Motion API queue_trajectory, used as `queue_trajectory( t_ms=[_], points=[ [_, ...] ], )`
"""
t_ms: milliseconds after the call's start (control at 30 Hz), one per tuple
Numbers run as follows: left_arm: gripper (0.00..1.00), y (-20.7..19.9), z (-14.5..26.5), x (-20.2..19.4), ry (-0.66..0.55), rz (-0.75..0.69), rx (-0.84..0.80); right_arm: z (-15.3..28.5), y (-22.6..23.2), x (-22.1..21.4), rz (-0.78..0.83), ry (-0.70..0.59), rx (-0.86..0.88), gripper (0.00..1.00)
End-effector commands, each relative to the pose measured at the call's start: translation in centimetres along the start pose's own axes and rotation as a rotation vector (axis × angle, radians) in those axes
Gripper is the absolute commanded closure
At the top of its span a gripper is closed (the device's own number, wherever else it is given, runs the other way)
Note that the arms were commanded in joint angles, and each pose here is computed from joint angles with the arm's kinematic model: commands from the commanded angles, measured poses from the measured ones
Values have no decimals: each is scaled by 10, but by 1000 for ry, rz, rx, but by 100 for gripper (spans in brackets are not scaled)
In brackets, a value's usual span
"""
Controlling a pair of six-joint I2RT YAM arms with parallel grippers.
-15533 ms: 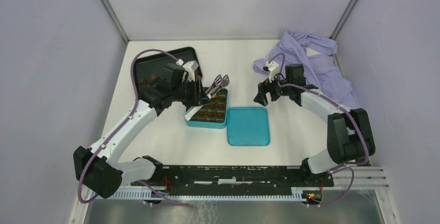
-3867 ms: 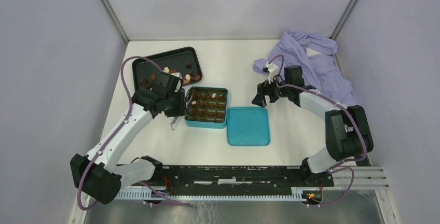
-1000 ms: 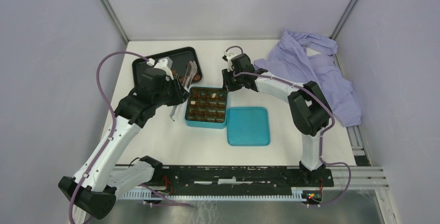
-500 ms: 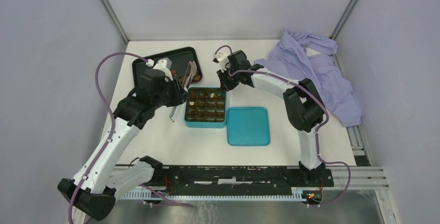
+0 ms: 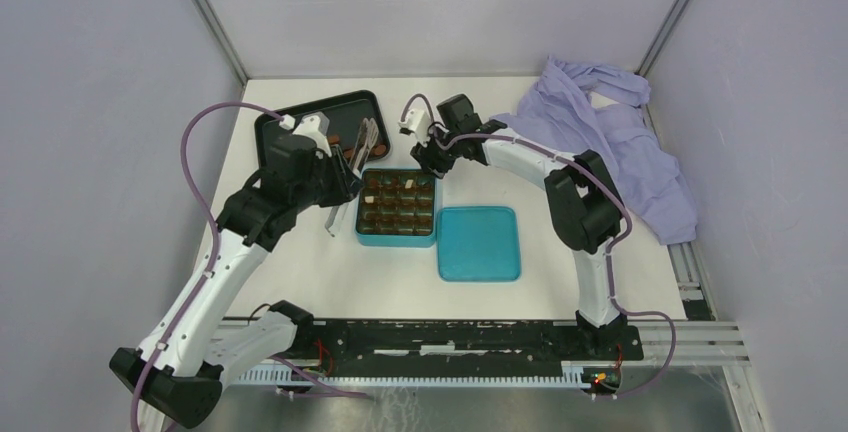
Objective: Pack the chocolate
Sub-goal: Adjust the packing box at the center of the board.
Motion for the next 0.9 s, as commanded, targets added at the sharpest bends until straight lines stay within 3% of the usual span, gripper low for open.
queue_trajectory(
  t_ms=[0, 233, 567, 867],
  points=[
    [67, -13, 12, 15, -68, 9, -50, -6, -4, 8, 151, -31, 36, 48],
    [67, -13, 12, 15, -64, 9, -49, -15, -2, 4, 238, -40, 85, 58],
    [67, -8, 12, 12, -56, 7, -30, 0, -3, 17, 374, -120, 39, 89],
    [67, -7, 15, 13, -62, 8, -22, 31, -17, 47, 474, -192, -87, 97]
  ],
)
Point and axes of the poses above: each gripper's point midway between its finger pads, its own z axis back along the fingers, its own y axis along the line the jaws close on, x = y × z, the point moved 3 cm from there along z, back along the fingers, and after that the axes turned 10 degrees about z, right-handed, at the moved point
